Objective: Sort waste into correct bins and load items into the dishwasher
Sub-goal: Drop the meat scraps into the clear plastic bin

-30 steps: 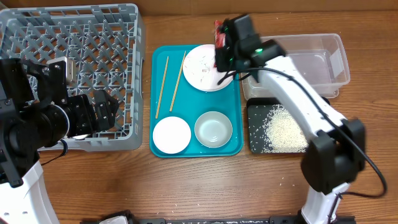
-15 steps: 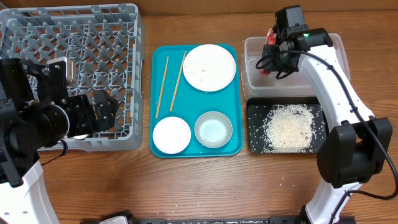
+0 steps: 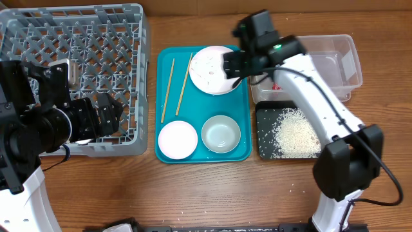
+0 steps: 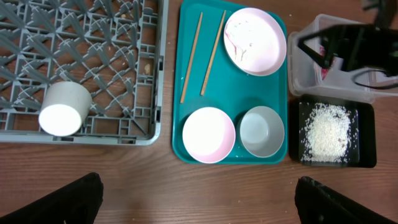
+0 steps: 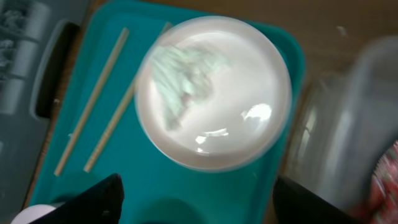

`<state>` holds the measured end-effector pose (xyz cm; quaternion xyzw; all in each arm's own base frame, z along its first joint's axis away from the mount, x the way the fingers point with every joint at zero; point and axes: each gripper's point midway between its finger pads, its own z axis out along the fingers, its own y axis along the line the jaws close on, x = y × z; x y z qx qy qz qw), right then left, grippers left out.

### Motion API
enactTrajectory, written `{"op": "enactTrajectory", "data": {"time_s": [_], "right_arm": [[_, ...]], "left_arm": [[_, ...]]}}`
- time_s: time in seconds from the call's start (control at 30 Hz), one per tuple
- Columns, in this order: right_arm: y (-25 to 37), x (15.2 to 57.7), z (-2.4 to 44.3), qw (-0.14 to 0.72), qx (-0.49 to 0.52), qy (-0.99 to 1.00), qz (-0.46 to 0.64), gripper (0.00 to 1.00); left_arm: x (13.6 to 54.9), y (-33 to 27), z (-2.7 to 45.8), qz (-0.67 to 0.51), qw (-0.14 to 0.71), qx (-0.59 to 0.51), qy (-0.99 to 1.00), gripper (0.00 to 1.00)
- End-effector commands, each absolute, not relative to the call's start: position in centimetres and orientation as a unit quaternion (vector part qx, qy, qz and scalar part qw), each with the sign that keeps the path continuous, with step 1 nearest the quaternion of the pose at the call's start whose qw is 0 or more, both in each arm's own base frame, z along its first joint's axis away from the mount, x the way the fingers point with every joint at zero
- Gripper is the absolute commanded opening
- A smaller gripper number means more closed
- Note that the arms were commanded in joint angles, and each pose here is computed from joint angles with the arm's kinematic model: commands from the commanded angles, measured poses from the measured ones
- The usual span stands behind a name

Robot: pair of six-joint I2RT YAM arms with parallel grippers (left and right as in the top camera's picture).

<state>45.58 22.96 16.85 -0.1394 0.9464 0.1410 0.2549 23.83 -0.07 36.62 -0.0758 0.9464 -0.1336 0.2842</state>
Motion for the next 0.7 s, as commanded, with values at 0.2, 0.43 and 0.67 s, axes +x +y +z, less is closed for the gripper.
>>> {"op": "enactTrajectory", "data": {"time_s": [0.2,0.43,0.67], "right_arm": [[28.3,48.2,6.8,0.246,-0.181,0.942,0.137,0.79],[29.0,49.4,2.1,0.242,-0.18,0.944,0.136,0.59],[28.1,49.8,7.7,0.26,-0.172,0.94,0.139,0.04]], "left_arm": [[23.9,-0.3,36.8,-0.135,0.287,-0.06,0.946,1.0],[23.9,-0.3,36.8,-0.135,0.287,-0.06,0.946,1.0],[23.9,-0.3,36.8,-0.135,0.287,-0.06,0.946,1.0]]}}
